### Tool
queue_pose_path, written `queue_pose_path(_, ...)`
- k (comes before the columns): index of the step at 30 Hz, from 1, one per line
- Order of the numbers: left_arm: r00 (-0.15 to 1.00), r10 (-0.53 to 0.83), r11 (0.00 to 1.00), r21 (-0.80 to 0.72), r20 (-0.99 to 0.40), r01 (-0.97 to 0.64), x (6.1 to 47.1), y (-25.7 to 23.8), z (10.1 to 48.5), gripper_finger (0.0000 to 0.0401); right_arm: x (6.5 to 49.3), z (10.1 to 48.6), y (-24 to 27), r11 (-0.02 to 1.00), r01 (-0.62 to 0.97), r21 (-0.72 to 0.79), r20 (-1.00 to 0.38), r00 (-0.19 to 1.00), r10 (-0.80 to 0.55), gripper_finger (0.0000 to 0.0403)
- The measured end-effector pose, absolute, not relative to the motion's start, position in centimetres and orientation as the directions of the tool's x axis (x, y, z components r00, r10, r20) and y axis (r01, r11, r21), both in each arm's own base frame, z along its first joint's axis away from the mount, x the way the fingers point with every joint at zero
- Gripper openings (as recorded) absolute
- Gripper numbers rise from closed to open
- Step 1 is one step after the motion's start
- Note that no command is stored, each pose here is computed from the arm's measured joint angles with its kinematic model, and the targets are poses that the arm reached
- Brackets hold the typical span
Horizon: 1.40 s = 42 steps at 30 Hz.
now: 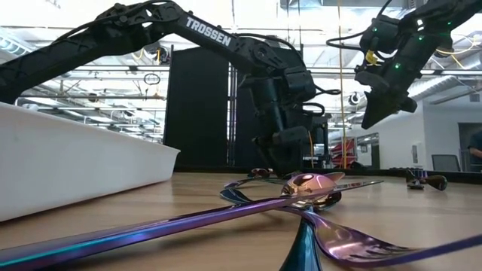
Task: Sort silverware
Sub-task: Put the iridescent blue knife in the silverware tray
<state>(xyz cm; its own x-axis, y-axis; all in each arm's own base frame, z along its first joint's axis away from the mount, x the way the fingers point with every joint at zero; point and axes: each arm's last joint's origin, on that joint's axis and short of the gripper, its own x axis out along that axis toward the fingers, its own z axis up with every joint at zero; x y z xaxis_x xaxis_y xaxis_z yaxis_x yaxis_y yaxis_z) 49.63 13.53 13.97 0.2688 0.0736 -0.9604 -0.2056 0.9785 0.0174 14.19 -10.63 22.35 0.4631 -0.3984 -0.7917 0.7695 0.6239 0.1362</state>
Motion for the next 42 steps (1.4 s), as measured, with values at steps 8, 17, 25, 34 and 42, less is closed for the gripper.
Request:
queue_pose_path(8,0.266,0.073,0.978,0.017,-0.961,-0.209,49.6,13.6,13.9,0.0101,14.2,22.3,-10.6,0.624,0.77,0.135,-0.792,0.463,-0.399,0.0)
queue_pose_path(17,0.265,0.073,0.978,0.016,-0.961,-0.21,49.6,13.6,13.9,0.0087,14.2,22.3,-10.6,0.625,0.769,0.133,-0.792,0.462,-0.399,0.0)
queue_pose_path(25,0.272,0.075,0.98,0.02,-0.959,-0.2,49.7,13.7,14.2,0.0086,14.2,22.3,-10.6,0.63,0.766,0.129,-0.792,0.462,-0.399,0.0)
queue_pose_path(34,0.269,0.074,0.982,0.024,-0.96,-0.185,49.7,13.6,14.3,0.0086,14.2,22.4,-10.6,0.632,0.765,0.127,-0.792,0.462,-0.399,0.0)
queue_pose_path(42,0.29,0.082,0.982,0.028,-0.954,-0.186,49.4,13.7,15.9,0.0082,14.2,22.4,-10.6,0.634,0.763,0.125,-0.792,0.462,-0.4,0.0)
